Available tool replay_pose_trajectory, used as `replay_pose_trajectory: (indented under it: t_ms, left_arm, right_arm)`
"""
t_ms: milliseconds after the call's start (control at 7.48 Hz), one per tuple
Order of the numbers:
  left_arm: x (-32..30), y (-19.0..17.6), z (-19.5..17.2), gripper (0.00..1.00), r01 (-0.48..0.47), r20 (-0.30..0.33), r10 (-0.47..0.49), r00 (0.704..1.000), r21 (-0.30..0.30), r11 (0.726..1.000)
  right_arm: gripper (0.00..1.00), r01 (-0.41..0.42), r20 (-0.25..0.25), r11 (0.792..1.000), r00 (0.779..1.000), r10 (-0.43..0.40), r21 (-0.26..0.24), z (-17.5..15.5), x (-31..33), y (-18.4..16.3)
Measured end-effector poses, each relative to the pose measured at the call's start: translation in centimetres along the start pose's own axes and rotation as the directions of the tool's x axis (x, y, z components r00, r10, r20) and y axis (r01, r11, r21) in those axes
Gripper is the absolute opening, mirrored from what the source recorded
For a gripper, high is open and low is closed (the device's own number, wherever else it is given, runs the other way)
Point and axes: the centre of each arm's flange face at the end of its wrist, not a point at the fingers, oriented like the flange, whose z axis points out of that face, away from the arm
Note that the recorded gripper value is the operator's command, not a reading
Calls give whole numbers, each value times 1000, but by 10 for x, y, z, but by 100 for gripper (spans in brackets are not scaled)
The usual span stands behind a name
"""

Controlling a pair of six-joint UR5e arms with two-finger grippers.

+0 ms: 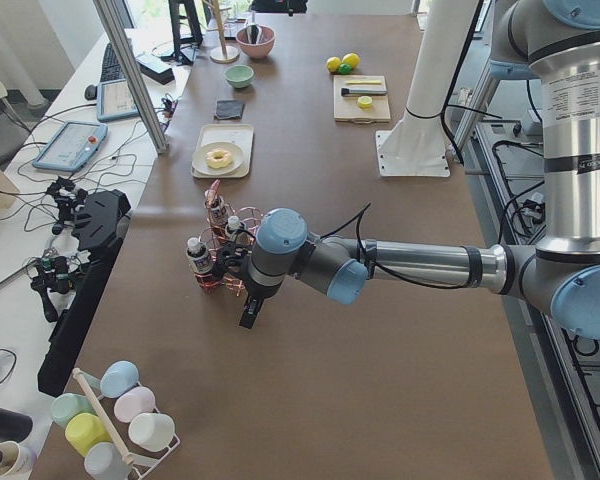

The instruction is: Place tea on tray

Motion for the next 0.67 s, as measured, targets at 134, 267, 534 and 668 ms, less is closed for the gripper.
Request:
replay_pose_trajectory:
  t_ms: [134,267,534,668]
  left_arm:
    - [16,-7,4,97,0,-15,0,1000,1,1000]
    - [39,-11,-1,97,37,-32,-37,999,10,999]
    - [90,1,-26,97,55,-71,-53,996,27,998]
    - [123,3,-36,97,64,-98,-60,993,31,997]
  right_arm:
    - [100,0,0,1000,1000,0,1,0,0,0]
    - [100,0,-1,1000,1000,0,0,0,0,0]
    - [100,-4,0,1000,1000,4,-4,1,2,2]
    - [100,-6,0,1000,1000,6,-6,2,2,3]
